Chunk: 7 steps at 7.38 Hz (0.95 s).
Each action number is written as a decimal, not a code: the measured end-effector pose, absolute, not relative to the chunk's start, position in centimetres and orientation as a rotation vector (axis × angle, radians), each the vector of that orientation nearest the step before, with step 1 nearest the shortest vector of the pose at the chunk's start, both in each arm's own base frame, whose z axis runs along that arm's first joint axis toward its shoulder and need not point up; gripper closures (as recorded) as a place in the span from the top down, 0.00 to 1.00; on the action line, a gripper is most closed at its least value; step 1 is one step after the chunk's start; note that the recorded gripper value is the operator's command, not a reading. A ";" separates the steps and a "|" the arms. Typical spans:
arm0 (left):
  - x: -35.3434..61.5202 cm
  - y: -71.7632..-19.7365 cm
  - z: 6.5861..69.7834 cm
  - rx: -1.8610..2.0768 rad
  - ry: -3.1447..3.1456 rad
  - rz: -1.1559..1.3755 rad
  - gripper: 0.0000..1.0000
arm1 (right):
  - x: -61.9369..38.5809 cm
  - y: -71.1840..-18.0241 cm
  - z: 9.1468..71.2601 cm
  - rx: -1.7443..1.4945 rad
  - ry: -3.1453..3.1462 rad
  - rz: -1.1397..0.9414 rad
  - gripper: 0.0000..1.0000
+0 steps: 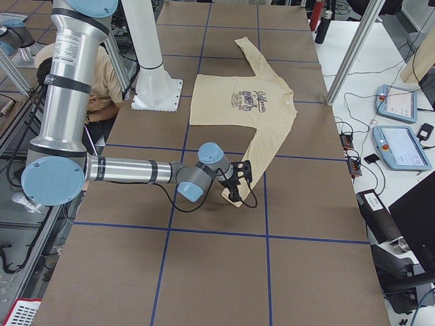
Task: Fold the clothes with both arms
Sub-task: 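Lower the right gripper to the sleeve cuff nearest it and grasp it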
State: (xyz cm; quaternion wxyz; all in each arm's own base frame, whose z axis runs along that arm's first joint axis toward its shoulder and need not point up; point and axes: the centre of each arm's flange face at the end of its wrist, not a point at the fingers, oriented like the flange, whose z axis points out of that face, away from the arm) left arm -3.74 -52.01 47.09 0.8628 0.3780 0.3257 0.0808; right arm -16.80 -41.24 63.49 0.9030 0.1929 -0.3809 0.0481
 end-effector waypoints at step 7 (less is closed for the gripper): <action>-3.7 -52.0 47.1 0.792 0.683 0.169 1.00 | -17.6 -41.1 66.3 0.383 -0.732 0.100 0.62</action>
